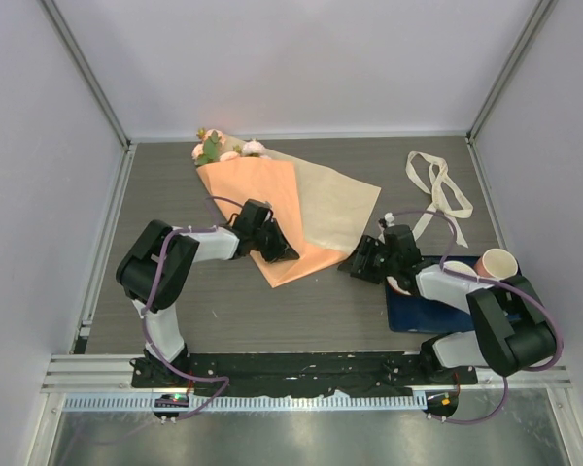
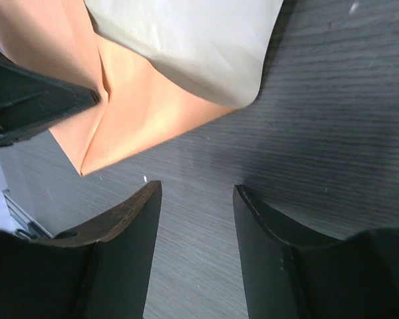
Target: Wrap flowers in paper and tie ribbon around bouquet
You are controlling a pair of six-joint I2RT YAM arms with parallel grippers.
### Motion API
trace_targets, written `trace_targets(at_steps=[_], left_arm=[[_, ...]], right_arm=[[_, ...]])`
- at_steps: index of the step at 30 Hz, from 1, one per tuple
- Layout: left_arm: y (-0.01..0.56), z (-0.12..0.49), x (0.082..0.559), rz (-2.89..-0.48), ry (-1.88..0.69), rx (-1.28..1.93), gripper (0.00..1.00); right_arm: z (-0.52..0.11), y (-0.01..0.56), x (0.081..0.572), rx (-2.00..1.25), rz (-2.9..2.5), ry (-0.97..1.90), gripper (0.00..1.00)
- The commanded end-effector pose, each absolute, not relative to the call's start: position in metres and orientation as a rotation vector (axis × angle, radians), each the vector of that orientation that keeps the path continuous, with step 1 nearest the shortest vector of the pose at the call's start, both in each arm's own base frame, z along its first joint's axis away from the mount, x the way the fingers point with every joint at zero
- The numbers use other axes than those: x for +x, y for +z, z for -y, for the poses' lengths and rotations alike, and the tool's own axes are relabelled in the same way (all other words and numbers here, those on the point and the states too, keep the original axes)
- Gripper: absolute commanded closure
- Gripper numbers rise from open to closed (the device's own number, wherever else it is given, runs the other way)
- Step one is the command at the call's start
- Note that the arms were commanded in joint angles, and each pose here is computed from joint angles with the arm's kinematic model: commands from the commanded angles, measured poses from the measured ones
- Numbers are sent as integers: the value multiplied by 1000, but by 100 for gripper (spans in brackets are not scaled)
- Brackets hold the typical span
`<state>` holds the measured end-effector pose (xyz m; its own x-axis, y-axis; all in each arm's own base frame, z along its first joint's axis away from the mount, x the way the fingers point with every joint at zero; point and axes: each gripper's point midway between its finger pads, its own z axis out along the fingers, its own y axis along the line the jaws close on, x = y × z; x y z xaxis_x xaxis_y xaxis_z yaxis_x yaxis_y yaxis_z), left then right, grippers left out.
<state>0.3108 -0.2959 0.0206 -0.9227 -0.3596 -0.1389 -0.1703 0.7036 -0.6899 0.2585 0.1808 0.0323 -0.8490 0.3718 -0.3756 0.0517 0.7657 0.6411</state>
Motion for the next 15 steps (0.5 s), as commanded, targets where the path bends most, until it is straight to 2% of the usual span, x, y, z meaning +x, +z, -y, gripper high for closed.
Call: trace_targets(at_steps=[1,15], left_arm=[[-17,271,290,-2776,-819,-426,100],[-15,272,291,-2772,-825,-417,100]], right_arm=[[-188,60,288,356,-2230,970,47],[-169,32,306,629,-2126,896,55]])
